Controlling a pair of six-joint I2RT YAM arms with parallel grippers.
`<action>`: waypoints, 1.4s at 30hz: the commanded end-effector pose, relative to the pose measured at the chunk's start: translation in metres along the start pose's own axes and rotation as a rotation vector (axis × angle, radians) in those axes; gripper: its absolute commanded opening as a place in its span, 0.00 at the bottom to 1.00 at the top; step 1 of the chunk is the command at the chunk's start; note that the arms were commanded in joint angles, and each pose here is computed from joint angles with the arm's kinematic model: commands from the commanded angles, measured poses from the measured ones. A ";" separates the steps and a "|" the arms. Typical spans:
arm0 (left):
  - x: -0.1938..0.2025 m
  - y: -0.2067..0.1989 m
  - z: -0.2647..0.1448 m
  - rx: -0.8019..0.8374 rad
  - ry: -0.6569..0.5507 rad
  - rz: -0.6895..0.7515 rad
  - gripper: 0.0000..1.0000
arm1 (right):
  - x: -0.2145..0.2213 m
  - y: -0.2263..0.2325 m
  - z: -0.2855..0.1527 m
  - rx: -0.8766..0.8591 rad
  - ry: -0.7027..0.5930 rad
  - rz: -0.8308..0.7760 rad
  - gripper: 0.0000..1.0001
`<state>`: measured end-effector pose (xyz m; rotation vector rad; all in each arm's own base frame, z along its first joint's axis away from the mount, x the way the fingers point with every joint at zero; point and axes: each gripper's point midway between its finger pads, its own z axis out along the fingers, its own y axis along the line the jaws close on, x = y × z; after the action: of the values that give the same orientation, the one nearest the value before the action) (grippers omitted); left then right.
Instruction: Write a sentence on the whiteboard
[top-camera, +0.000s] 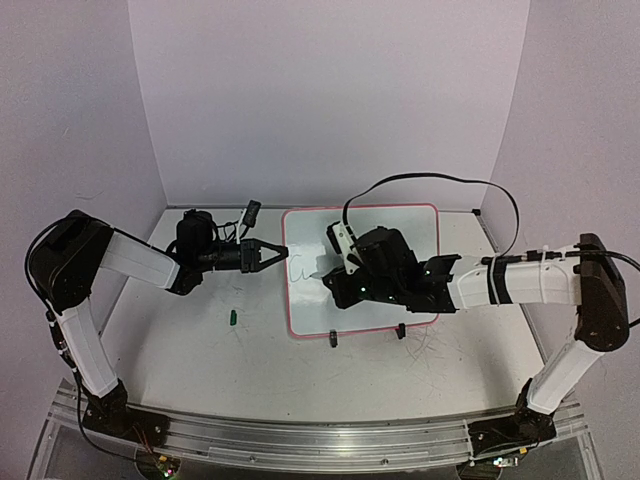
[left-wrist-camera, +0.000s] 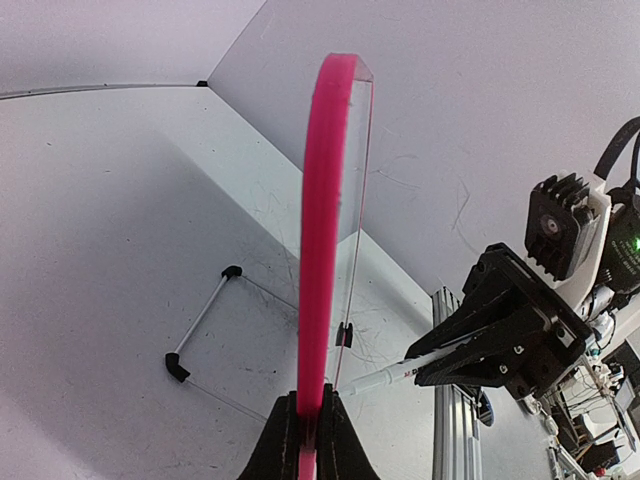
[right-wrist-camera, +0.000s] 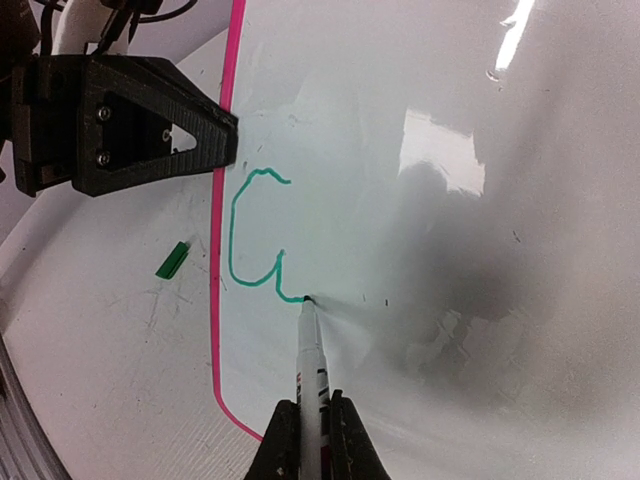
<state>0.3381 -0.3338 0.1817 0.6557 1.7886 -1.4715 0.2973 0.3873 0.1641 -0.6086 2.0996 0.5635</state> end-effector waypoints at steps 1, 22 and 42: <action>-0.007 -0.025 0.001 0.065 0.000 0.038 0.00 | -0.030 -0.015 -0.004 0.074 -0.090 0.032 0.00; -0.007 -0.025 0.001 0.067 0.001 0.040 0.00 | -0.038 -0.014 0.003 0.057 -0.099 0.033 0.00; -0.008 -0.026 0.002 0.069 -0.001 0.042 0.00 | -0.029 -0.006 0.013 0.017 -0.065 0.022 0.00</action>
<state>0.3383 -0.3338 0.1816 0.6546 1.7894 -1.4712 0.3094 0.3976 0.1807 -0.5836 2.0556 0.6000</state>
